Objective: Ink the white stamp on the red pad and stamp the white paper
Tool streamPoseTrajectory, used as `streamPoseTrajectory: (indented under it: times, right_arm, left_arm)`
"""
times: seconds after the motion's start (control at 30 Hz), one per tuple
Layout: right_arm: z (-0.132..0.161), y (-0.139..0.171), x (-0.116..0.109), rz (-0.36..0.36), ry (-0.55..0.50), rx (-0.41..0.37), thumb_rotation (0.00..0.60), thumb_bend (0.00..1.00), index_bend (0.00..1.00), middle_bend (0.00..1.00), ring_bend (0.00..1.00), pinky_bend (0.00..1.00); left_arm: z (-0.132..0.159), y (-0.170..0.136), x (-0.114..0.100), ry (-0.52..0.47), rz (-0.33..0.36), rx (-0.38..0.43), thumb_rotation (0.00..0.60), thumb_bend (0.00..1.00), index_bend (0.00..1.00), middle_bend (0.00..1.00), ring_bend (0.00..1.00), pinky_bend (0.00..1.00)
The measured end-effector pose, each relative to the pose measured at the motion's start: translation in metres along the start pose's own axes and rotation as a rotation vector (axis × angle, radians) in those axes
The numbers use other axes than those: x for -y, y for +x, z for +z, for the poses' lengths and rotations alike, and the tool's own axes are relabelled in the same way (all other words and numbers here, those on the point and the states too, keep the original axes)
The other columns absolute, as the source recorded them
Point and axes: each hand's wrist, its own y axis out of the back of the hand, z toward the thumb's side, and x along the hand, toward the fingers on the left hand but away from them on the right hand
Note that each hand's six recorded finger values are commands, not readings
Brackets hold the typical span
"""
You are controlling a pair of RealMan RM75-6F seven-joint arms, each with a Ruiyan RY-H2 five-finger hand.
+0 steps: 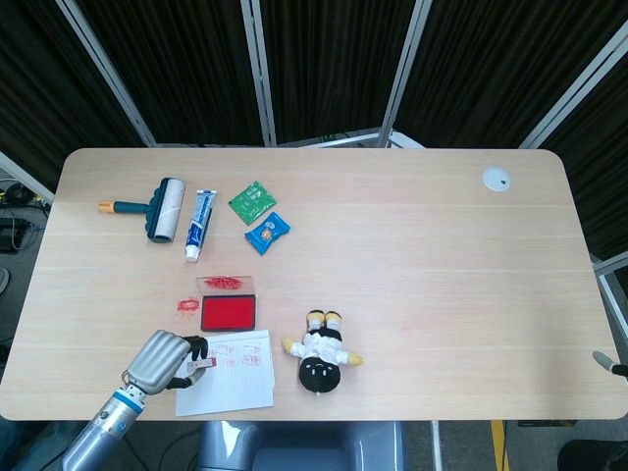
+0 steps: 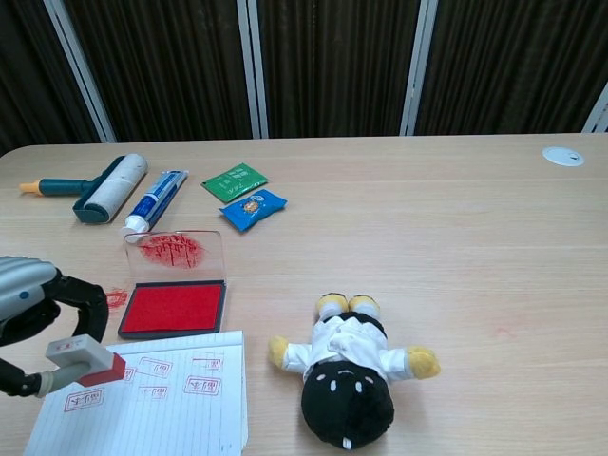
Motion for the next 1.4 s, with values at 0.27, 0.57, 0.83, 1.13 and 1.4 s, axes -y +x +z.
streamPoseTrajectory:
  times: [0.27, 0.57, 0.83, 1.13, 1.4]
  right_arm:
    - [-0.001, -0.001, 0.001, 0.002, 0.002, 0.006, 0.6, 0.0, 0.0, 0.0, 0.0, 0.0]
    - [-0.003, -0.002, 0.002, 0.008, 0.006, 0.013, 0.6, 0.0, 0.0, 0.0, 0.0, 0.0]
    - [-0.004, -0.003, 0.003, 0.012, 0.008, 0.019, 0.6, 0.0, 0.0, 0.0, 0.0, 0.0]
    - [-0.005, -0.003, 0.003, 0.015, 0.007, 0.023, 0.6, 0.0, 0.0, 0.0, 0.0, 0.0]
    - [-0.005, -0.004, 0.003, 0.017, 0.008, 0.023, 0.6, 0.0, 0.0, 0.0, 0.0, 0.0]
  left_arm:
    - [0.023, 0.02, 0.011, 0.03, -0.057, 0.055, 0.6, 0.37, 0.57, 0.57, 0.85, 0.85]
    - [0.033, 0.031, 0.02, 0.043, -0.078, 0.076, 0.6, 0.37, 0.57, 0.57, 0.85, 0.85]
    - [0.037, 0.035, 0.027, 0.066, -0.089, 0.085, 0.6, 0.37, 0.58, 0.57, 0.85, 0.85]
    - [0.042, 0.038, 0.036, 0.076, -0.099, 0.1, 0.6, 0.37, 0.58, 0.57, 0.85, 0.85]
    - [0.045, 0.039, 0.04, 0.093, -0.101, 0.106, 0.6, 0.37, 0.58, 0.58, 0.85, 0.85]
